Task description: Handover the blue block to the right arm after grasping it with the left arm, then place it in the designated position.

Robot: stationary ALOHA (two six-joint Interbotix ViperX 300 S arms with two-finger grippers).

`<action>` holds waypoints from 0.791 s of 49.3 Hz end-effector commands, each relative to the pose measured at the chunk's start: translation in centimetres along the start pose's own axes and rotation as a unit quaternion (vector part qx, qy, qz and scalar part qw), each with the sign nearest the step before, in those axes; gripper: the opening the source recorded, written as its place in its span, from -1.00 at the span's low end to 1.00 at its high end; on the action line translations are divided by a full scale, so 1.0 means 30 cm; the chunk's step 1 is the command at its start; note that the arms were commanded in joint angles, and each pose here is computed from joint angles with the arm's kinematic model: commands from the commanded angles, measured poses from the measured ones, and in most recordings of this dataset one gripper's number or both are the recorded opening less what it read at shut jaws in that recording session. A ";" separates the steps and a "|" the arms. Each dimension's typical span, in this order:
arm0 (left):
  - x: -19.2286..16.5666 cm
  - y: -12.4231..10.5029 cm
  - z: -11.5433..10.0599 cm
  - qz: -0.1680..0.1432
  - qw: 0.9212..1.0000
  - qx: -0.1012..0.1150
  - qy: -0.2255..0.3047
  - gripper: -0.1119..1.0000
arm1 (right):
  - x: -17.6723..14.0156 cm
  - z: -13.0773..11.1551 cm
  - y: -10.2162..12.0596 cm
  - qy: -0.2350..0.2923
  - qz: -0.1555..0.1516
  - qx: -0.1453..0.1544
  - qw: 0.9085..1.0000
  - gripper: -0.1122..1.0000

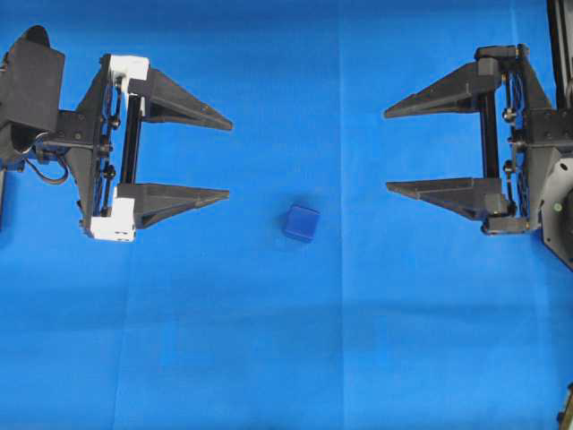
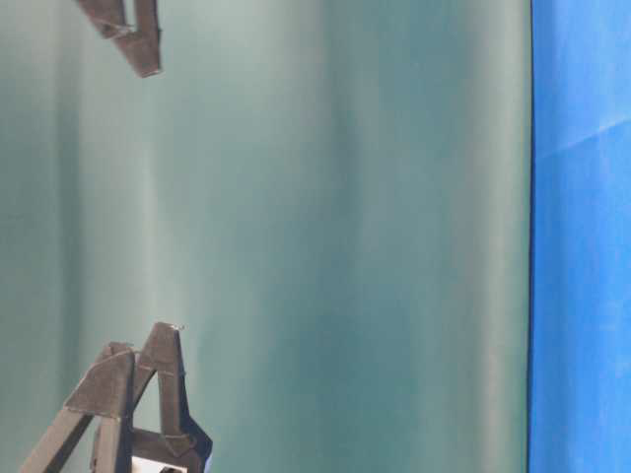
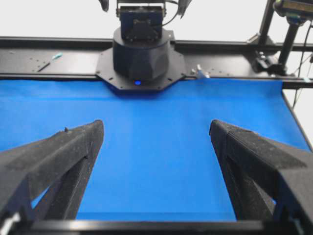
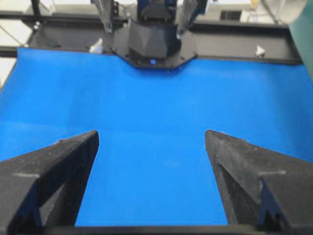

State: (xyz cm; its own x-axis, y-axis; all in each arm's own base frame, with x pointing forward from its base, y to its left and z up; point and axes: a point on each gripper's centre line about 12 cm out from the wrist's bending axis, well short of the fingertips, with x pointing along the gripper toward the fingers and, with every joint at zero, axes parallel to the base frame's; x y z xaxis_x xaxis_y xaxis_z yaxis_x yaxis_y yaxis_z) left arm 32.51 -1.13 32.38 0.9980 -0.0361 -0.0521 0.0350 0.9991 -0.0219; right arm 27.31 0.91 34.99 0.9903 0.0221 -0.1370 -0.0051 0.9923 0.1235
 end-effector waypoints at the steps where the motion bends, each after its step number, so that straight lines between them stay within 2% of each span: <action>1: 0.002 0.002 0.049 0.001 1.000 0.001 -0.023 0.87 | 0.006 0.024 0.003 -0.015 0.006 -0.003 1.000 0.68; 39: 0.002 0.001 0.051 0.000 1.000 0.001 -0.024 0.87 | 0.026 0.006 -0.008 -0.005 0.000 -0.004 1.000 0.68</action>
State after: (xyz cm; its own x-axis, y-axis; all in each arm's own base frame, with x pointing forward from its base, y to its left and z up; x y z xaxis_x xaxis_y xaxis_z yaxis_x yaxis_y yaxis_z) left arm 32.53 -1.08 32.46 0.9982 -0.0346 -0.0491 0.0335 0.9992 -0.0219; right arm 28.05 0.73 34.27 0.9883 0.0216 -0.1508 -0.0043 0.9935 0.1139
